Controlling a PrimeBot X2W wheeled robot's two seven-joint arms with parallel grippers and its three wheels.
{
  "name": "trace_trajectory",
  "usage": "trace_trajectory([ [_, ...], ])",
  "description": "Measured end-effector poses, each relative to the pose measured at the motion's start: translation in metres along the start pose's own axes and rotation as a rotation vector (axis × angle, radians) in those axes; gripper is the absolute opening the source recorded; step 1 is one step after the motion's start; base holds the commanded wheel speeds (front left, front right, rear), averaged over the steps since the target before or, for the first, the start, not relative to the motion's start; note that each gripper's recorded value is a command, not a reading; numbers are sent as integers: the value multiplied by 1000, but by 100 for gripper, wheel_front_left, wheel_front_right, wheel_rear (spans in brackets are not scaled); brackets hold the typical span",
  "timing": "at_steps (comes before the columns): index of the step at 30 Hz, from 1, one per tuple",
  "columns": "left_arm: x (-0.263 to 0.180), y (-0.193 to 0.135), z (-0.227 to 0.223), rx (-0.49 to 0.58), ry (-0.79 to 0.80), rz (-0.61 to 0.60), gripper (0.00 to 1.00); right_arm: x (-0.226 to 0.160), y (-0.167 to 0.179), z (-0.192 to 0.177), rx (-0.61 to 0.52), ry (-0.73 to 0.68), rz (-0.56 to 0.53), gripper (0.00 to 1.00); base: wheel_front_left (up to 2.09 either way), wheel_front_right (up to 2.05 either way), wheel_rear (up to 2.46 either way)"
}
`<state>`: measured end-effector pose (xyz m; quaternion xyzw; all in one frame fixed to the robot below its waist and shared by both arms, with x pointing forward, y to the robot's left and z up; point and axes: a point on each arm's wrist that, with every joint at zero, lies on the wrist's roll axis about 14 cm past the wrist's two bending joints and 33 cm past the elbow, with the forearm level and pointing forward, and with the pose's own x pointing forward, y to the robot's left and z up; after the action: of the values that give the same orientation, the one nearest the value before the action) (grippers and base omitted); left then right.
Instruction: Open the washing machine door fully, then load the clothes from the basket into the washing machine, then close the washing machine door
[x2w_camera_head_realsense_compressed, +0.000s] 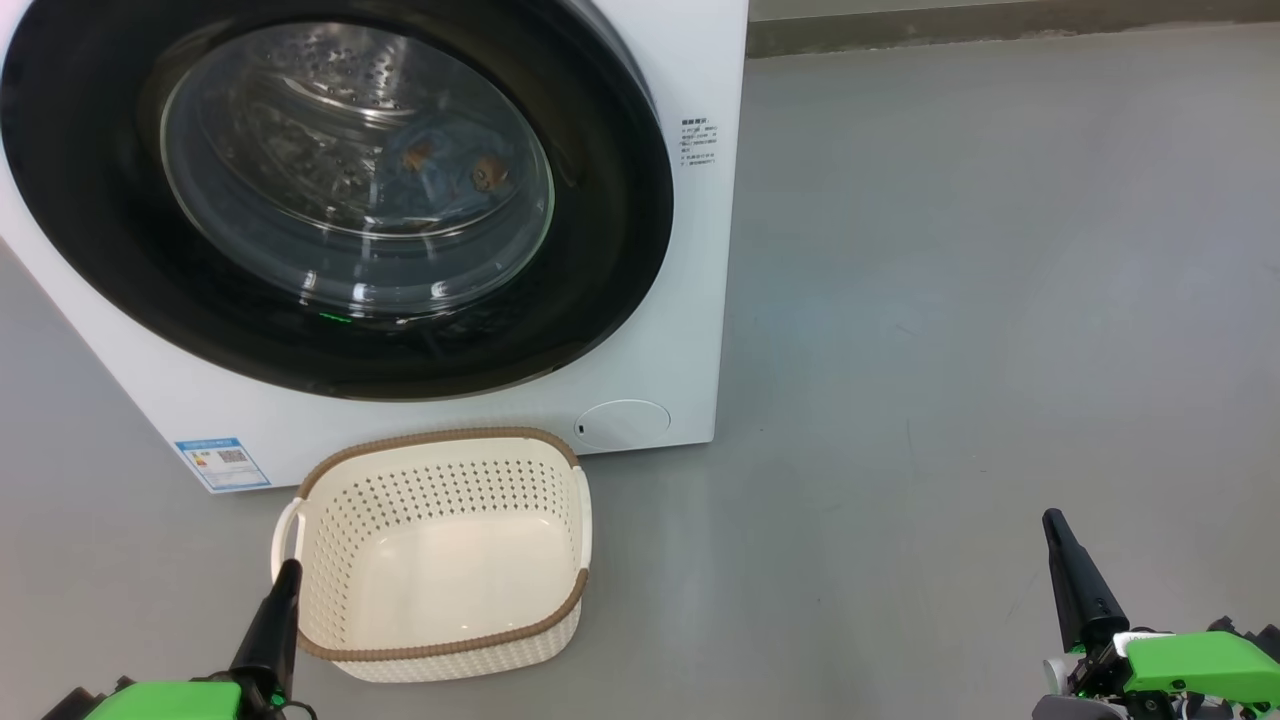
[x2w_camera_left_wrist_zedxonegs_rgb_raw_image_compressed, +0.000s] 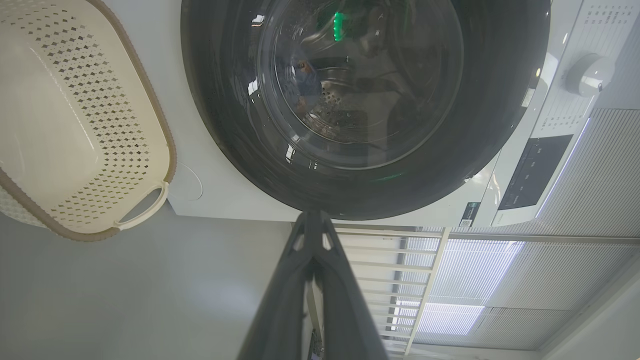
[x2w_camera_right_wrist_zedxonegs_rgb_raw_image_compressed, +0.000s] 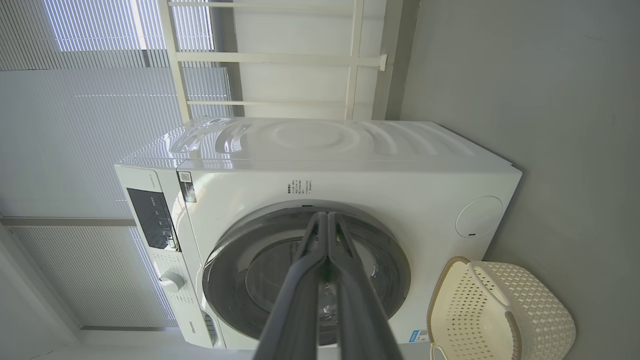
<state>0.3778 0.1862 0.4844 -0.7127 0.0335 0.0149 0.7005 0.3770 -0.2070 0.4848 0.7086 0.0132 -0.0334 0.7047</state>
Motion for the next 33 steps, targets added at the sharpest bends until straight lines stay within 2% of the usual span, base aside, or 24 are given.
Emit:
trace_trajectory([
  [33,0,0,2,-1,-5,0,0,0,0,1,3,1,0,0,0,0,0],
])
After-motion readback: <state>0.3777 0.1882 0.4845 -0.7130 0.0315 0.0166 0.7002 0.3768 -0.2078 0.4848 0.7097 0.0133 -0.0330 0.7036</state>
